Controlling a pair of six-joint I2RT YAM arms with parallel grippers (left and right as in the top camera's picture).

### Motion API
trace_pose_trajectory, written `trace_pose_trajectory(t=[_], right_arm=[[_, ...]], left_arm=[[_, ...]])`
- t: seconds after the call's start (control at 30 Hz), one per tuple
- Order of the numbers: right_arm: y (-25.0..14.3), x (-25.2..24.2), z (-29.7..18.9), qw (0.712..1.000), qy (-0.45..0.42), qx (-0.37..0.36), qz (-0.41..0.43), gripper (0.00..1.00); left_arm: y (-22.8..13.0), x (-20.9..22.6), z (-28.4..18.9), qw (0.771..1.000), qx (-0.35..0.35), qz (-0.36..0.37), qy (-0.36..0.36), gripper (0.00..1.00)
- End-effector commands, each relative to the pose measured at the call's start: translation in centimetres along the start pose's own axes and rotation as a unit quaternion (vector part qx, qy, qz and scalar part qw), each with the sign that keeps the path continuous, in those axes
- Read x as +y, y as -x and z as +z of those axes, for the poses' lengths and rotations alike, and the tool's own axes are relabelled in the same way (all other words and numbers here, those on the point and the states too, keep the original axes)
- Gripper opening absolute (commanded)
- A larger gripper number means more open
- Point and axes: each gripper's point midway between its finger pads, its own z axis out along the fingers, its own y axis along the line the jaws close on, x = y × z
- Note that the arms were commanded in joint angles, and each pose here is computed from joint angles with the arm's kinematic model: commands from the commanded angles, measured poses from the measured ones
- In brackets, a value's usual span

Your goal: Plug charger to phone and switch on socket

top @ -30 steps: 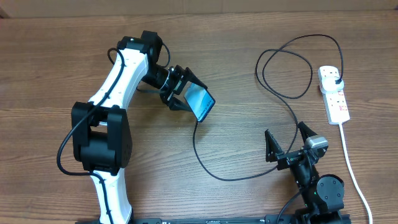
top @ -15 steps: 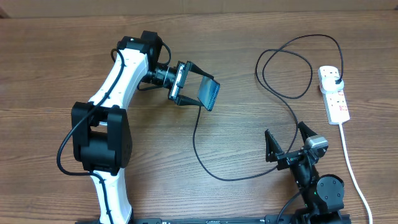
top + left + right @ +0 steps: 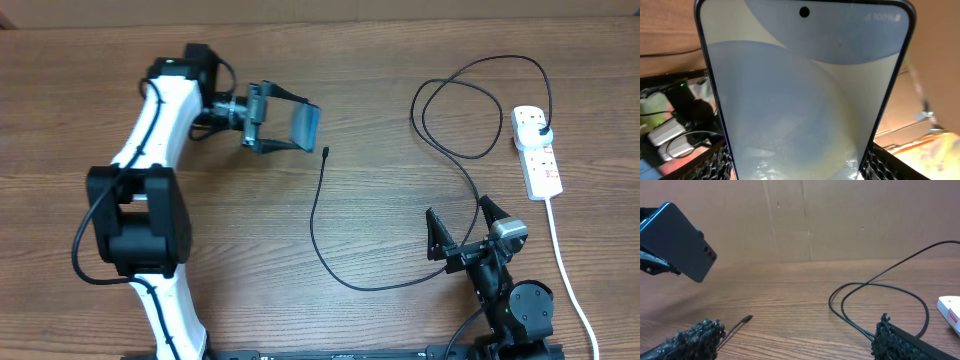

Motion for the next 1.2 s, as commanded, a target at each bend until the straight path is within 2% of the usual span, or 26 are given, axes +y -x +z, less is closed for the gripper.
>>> trace_pose_trajectory(t=[0.0,1.17], right_arm=[[-0.24,-0.17,0.02,1.000,-0.003,-0.001,0.001,1.00],[-0.25,-0.18,0.02,1.000,-0.003,0.000,0.001,1.00]], left_arm=[[-1.28,-1.62,-1.26,0.999,0.019,0.008,-0.030,0.49],[-1.78,-1.89,-1.29,0.999,0.034,0.008,-0.038,0.49]])
